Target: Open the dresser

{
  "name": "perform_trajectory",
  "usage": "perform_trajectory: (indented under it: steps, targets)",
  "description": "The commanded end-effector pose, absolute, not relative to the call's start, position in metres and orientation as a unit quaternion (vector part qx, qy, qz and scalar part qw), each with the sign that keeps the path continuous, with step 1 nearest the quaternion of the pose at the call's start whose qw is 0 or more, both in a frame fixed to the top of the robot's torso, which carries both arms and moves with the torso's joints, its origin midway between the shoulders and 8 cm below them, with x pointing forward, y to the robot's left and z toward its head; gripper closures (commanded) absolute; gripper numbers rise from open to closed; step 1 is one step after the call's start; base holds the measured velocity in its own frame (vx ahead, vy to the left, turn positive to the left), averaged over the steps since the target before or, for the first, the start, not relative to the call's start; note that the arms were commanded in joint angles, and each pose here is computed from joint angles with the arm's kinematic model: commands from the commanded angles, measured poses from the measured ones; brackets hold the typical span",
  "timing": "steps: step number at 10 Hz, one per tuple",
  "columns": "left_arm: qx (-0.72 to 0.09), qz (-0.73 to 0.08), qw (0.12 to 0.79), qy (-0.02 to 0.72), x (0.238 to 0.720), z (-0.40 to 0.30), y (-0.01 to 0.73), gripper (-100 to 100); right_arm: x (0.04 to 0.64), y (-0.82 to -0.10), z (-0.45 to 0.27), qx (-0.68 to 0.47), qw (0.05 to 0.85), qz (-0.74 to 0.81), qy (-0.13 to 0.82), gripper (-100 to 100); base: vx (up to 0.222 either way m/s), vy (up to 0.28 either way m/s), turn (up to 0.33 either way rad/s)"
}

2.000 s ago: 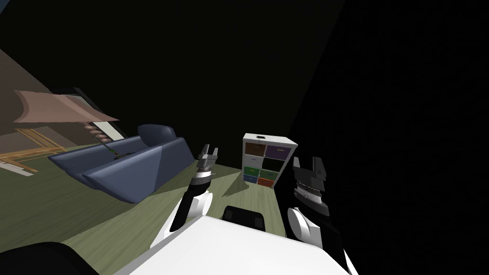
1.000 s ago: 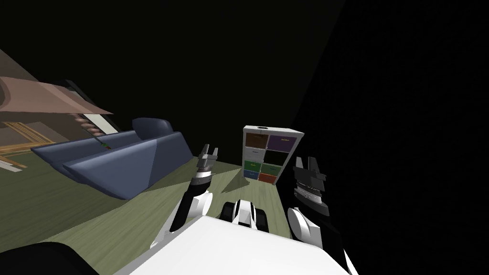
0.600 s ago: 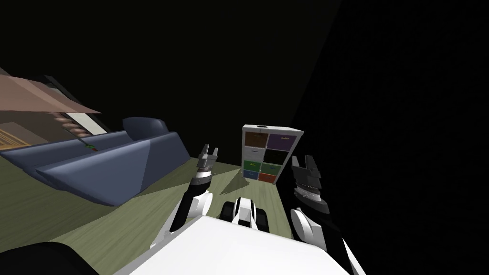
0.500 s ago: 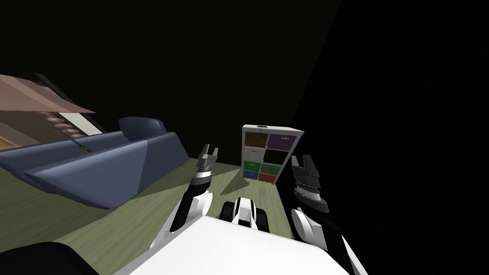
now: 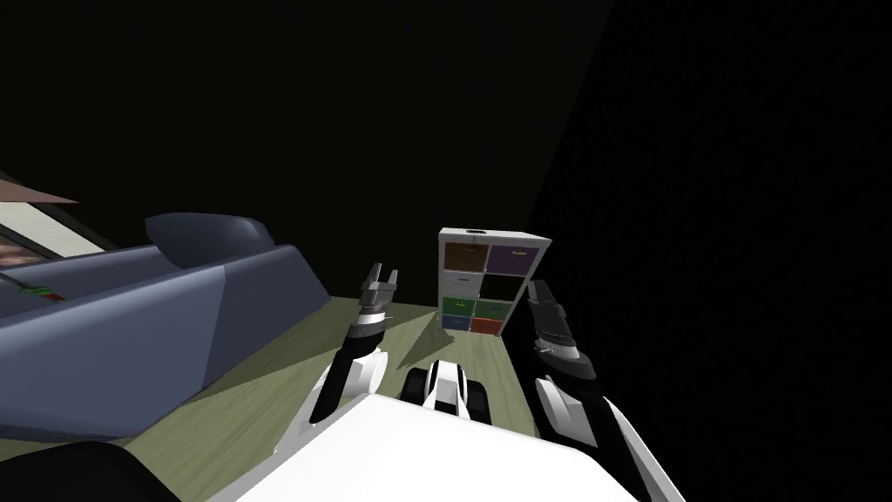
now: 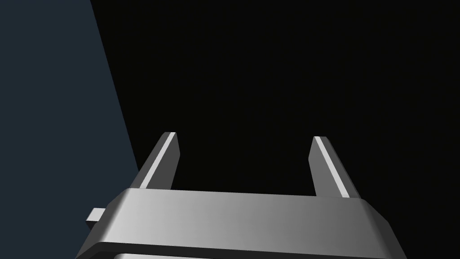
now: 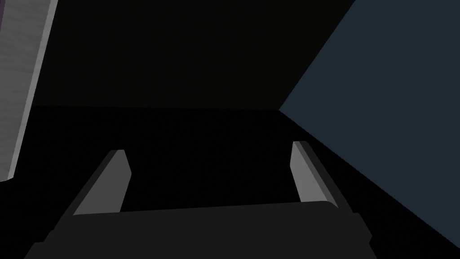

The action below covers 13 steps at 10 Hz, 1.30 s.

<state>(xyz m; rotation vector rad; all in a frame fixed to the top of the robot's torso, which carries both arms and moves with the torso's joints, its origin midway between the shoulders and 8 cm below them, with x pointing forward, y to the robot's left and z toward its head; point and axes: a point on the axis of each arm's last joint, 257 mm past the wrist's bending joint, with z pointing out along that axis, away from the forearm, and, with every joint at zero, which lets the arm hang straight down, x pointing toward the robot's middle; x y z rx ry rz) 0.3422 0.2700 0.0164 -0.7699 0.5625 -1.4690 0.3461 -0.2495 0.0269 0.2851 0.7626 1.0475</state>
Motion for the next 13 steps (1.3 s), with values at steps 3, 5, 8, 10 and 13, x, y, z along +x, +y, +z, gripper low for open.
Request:
perform_trajectory:
  steps: [3, 5, 8, 10, 13]
  targets:
    - [-0.338, -0.644, 0.64, 0.247, 0.342, 0.016, 0.27, 0, 0.353, -0.231, 0.029, 0.047, 0.827, 0.405, 0.386, -100, 0.084, 0.094, -0.119]
    - [-0.338, -0.644, 0.64, 0.247, 0.342, 0.016, 0.27, 0, 0.355, -0.227, 0.03, 0.023, 0.837, 0.38, 0.392, -100, 0.06, 0.093, -0.142]
    - [-0.338, -0.644, 0.641, 0.247, 0.342, 0.016, 0.27, 0, 0.36, -0.218, 0.03, -0.027, 0.856, 0.326, 0.401, -100, 0.083, 0.09, -0.133]
    - [-0.338, -0.644, 0.641, 0.247, 0.342, 0.016, 0.27, 0, 0.366, -0.21, 0.029, -0.074, 0.869, 0.274, 0.406, -100, 0.085, 0.103, -0.178]
    - [-0.338, -0.644, 0.64, 0.247, 0.342, 0.016, 0.27, 0, 0.373, -0.203, 0.027, -0.125, 0.878, 0.214, 0.41, -100, 0.071, 0.106, -0.152]
